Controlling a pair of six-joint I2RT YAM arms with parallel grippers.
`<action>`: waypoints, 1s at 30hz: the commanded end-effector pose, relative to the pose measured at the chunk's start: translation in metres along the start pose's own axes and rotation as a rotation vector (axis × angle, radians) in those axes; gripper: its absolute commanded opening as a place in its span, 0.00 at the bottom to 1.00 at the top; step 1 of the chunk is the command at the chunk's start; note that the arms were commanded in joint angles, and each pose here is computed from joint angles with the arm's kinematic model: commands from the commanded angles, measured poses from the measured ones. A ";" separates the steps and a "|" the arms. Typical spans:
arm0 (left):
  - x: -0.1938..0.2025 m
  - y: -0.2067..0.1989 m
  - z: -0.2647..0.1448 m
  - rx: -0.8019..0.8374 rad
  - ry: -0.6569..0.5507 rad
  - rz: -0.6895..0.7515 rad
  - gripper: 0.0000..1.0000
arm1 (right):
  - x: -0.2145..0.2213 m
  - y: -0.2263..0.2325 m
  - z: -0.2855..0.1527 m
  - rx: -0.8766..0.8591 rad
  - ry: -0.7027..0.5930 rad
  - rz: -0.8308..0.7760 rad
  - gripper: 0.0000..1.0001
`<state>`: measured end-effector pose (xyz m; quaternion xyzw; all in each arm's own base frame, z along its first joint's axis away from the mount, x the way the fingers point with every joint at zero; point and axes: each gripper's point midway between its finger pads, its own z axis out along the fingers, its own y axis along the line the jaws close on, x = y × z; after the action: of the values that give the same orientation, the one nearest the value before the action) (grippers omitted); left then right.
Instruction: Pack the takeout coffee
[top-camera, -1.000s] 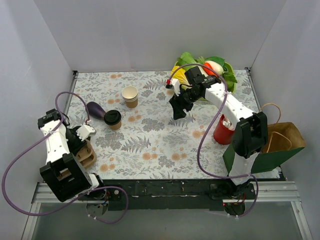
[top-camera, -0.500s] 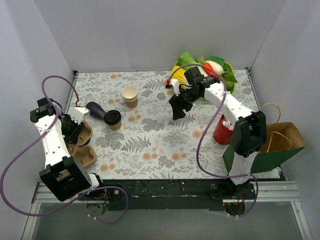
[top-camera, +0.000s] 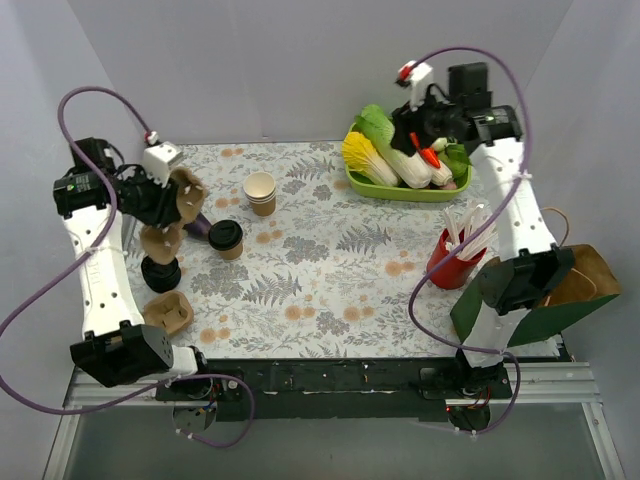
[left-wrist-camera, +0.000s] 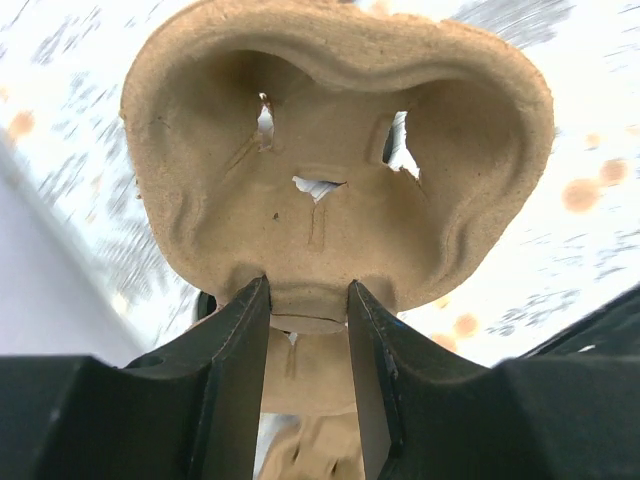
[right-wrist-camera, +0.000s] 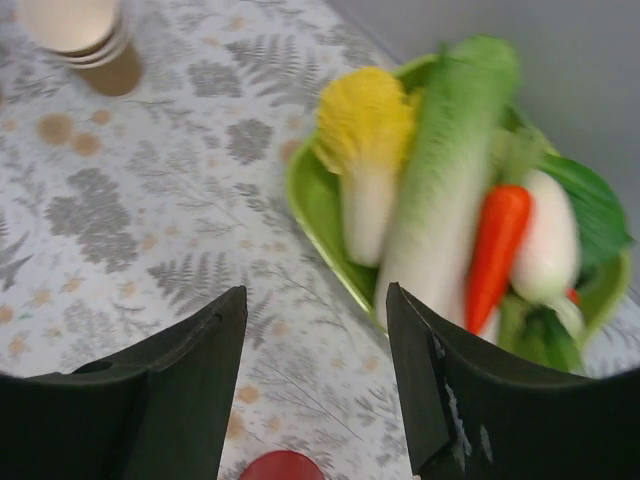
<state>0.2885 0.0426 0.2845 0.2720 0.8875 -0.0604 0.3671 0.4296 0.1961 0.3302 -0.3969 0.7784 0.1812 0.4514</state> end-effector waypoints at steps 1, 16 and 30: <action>-0.045 -0.076 0.023 0.310 -0.089 -0.054 0.00 | -0.012 -0.076 -0.096 0.301 -0.084 0.028 0.65; 0.013 -0.172 0.107 0.606 0.139 0.122 0.00 | 0.057 -0.023 -0.192 0.402 0.012 -0.027 0.73; 0.107 -0.187 0.139 0.569 0.464 0.170 0.02 | 0.091 -0.005 -0.252 0.486 0.274 -0.242 0.70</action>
<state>0.2176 -0.1099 0.1032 0.4323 0.8675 -0.2332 0.0784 0.3052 0.0093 0.3770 -0.3280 0.8153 -0.0500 0.4746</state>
